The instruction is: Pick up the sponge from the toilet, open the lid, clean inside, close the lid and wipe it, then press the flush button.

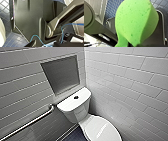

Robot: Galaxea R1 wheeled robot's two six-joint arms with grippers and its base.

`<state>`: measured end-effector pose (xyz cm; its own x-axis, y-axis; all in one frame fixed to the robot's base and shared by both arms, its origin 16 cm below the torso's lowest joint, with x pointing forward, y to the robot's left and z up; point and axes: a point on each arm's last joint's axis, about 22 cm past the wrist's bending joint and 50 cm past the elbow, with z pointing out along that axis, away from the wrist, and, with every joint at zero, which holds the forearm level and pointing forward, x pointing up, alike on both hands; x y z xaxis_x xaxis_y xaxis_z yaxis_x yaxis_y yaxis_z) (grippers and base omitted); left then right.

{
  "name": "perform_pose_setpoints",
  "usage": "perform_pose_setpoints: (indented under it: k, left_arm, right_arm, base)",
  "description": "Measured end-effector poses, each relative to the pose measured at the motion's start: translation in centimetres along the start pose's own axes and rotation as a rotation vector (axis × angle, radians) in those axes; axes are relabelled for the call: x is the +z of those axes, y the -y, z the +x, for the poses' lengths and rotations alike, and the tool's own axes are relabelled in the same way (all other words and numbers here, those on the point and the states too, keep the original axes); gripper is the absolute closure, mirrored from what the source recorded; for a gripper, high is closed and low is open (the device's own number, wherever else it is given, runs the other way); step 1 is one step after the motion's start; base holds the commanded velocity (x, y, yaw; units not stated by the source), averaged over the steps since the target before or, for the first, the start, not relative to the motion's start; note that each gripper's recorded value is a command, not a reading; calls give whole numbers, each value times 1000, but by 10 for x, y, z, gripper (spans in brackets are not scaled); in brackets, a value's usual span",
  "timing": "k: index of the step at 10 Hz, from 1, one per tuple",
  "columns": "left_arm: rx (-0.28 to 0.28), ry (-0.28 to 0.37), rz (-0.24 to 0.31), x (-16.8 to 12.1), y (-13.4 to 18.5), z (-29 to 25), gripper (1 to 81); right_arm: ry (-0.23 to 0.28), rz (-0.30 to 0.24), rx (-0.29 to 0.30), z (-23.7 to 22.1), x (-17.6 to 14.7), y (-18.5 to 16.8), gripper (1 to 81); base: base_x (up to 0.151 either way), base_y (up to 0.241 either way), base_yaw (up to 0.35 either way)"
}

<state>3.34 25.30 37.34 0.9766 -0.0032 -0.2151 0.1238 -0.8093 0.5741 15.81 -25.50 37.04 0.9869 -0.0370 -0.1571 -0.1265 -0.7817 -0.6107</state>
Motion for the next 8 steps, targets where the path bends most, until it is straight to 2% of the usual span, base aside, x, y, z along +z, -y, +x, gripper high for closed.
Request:
perform_pose_setpoints:
  k: [2,3,5,6,8]
  left_arm:
    - [48,-11,24,28,1,4,10]
    - [58,-12,20,45,-8,2,10]
    - [54,32,15,67,-20,-34,10]
    - [47,50,20,69,-18,-47,10]
    - [56,35,21,75,-21,-38,10]
  right_arm:
    - [-51,-19,-29,56,-47,-8,811]
    - [-87,-10,-43,94,-54,1,811]
    - [-151,55,-89,171,-48,45,811]
    - [-170,60,-115,208,-52,58,811]
    - [-185,72,-163,271,-59,88,811]
  base:
    - [0,0,0]
    - [0,0,0]
    - [0,0,0]
    - [0,0,0]
    - [0,0,0]
